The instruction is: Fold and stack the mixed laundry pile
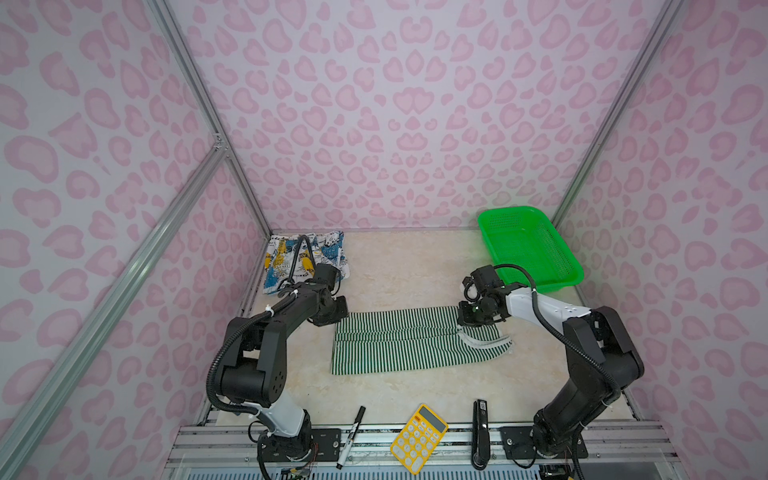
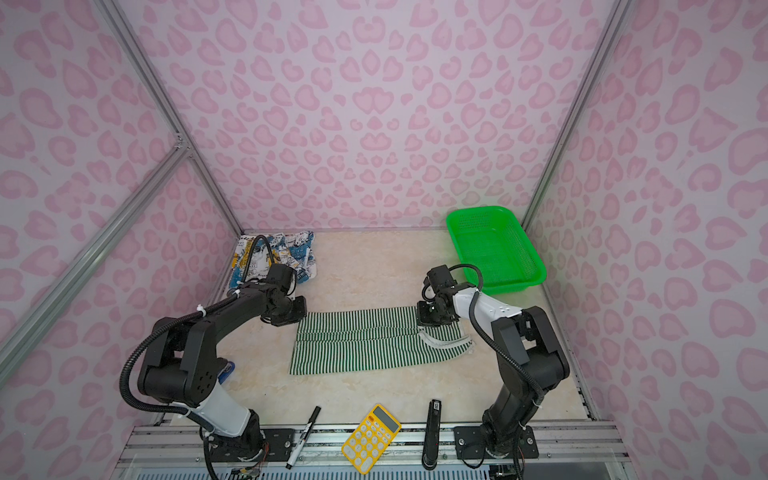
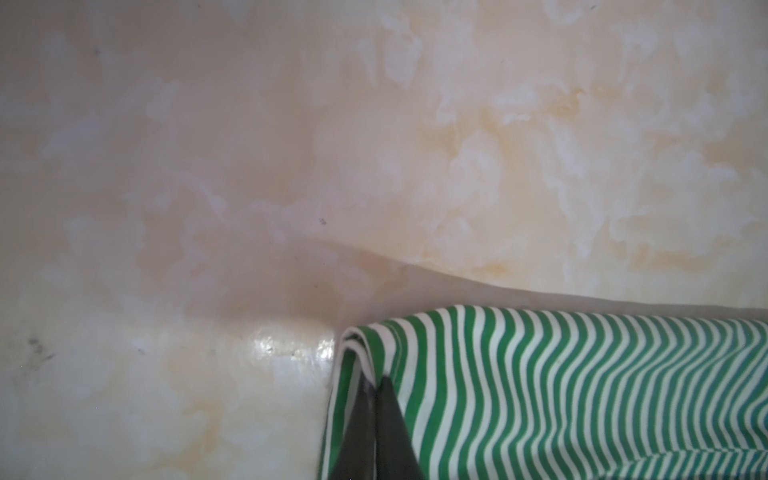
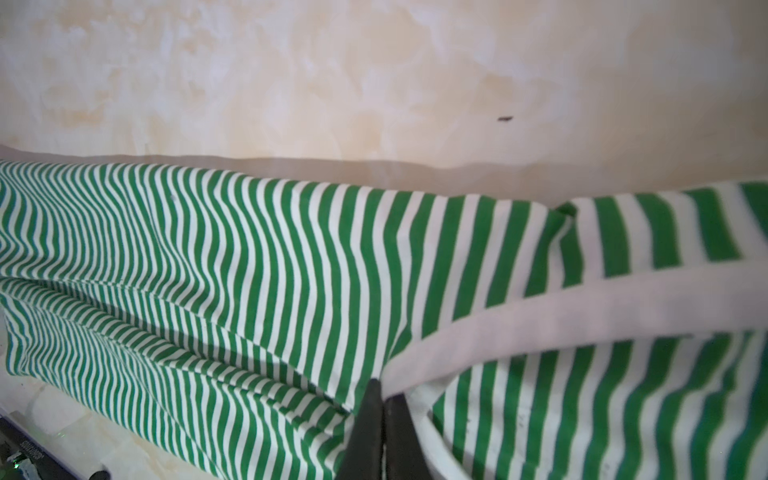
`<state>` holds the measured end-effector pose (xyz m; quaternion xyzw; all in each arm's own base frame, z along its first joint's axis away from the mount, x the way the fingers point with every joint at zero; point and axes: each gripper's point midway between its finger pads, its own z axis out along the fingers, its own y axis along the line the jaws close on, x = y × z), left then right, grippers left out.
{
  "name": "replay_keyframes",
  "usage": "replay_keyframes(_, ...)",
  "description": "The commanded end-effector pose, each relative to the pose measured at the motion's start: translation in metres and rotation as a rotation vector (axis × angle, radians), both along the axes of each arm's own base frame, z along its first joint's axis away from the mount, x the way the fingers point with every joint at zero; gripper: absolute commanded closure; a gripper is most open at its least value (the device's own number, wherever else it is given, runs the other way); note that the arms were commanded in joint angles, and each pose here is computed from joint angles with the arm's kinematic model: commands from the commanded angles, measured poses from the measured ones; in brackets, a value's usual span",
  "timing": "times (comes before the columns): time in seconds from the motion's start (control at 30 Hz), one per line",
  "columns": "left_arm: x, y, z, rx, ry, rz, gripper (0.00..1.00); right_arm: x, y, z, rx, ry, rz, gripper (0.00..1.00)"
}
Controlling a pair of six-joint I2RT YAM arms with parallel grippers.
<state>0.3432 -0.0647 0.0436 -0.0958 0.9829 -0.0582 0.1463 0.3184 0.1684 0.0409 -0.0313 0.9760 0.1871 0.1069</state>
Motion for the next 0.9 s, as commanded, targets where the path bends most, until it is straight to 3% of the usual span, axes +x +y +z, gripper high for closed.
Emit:
replay_keyframes(0.0,0.001,0.005,-0.005,0.028,0.002,-0.005,0.97,-0.010,-0.006,-0.013,-0.030,0.039,-0.003,1.00)
replay_keyframes(0.17,-0.007,0.004,-0.023,0.019,0.049,-0.004,0.93,-0.017,-0.007,-0.026,-0.045,0.081,-0.004,1.00)
replay_keyframes(0.27,-0.010,0.009,-0.027,0.047,0.061,0.004,0.75,-0.014,-0.011,-0.015,-0.065,0.050,0.000,0.89)
replay_keyframes(0.37,-0.009,0.014,-0.020,0.078,0.050,0.014,0.58,-0.012,-0.021,0.000,-0.106,0.016,0.001,0.71)
replay_keyframes(0.47,-0.005,0.018,-0.009,0.099,0.028,0.017,0.52,-0.014,-0.042,0.011,-0.158,-0.010,-0.049,0.65)
replay_keyframes(0.6,0.001,0.015,0.008,0.088,-0.009,-0.001,0.52,-0.026,-0.069,0.007,-0.233,0.007,-0.117,0.64)
replay_keyframes(0.73,0.001,0.014,0.024,0.073,-0.040,0.004,0.52,-0.022,-0.067,-0.012,-0.246,0.049,-0.113,0.69)
replay_keyframes(0.87,-0.004,0.013,0.047,0.049,-0.092,0.016,0.39,0.003,-0.056,-0.030,-0.231,0.060,-0.119,0.74)
